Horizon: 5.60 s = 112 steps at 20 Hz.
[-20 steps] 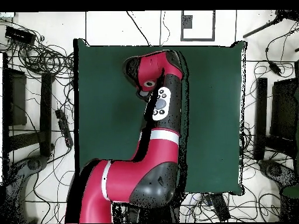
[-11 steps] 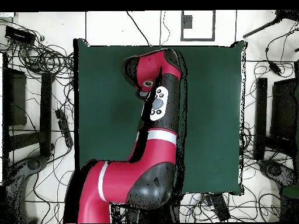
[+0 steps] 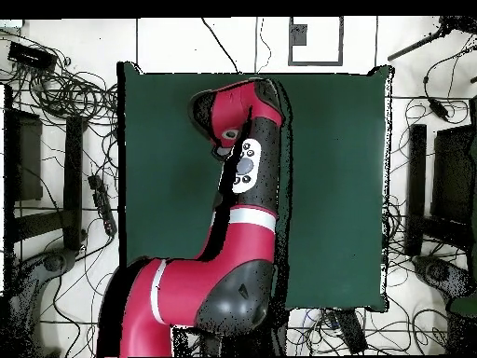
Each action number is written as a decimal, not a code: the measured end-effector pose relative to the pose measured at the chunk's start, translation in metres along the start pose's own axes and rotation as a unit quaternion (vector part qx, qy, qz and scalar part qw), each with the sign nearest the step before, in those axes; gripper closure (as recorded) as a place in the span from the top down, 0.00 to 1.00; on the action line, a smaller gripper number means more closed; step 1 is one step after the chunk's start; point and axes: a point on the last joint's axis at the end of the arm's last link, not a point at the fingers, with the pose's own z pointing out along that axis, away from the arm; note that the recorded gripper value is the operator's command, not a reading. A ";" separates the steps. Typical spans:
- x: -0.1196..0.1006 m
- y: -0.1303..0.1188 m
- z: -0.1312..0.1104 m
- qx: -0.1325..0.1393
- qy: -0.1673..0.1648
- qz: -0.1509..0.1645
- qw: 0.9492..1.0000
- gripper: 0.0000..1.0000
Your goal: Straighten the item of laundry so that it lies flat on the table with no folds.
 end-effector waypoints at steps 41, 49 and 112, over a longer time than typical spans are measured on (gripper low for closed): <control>0.029 -0.014 -0.023 -0.073 0.031 0.037 0.996 0.00; 0.064 0.000 -0.079 -0.084 0.065 0.081 0.991 0.00; 0.092 -0.075 -0.057 -0.317 -0.545 0.076 0.772 0.00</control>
